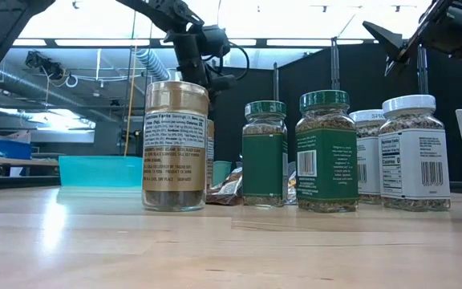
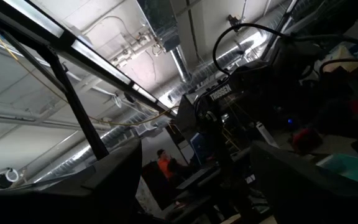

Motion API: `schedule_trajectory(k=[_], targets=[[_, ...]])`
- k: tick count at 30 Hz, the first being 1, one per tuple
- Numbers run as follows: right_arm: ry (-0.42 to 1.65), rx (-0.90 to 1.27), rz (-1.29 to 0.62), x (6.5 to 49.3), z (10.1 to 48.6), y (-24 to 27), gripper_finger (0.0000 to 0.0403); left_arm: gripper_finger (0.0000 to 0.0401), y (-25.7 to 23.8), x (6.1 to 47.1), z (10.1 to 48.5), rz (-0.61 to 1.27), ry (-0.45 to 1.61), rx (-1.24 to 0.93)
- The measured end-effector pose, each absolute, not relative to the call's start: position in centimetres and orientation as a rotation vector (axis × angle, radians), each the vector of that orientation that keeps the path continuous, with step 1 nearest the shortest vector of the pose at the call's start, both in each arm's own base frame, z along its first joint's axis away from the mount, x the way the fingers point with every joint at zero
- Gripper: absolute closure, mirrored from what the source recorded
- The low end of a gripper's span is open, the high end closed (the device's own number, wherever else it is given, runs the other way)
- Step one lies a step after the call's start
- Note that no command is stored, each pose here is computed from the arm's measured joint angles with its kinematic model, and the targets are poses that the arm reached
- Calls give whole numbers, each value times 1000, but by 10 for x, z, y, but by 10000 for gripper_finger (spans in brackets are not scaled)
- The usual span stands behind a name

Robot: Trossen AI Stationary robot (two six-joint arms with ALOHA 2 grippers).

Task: Sort spices by type
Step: Put the black seasoning can into the green bin

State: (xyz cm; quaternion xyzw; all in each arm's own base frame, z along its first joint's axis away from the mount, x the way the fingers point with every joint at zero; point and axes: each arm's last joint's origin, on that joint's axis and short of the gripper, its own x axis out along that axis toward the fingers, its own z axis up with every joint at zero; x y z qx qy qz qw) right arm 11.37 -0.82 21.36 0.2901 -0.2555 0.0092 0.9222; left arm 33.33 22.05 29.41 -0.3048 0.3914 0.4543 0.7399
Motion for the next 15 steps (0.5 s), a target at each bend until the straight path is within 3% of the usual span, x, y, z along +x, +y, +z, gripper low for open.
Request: schedule_trajectory(k=[15], targets=[[-524, 596, 19, 114, 214, -8, 96, 268, 219, 337, 295, 1026, 787, -746]])
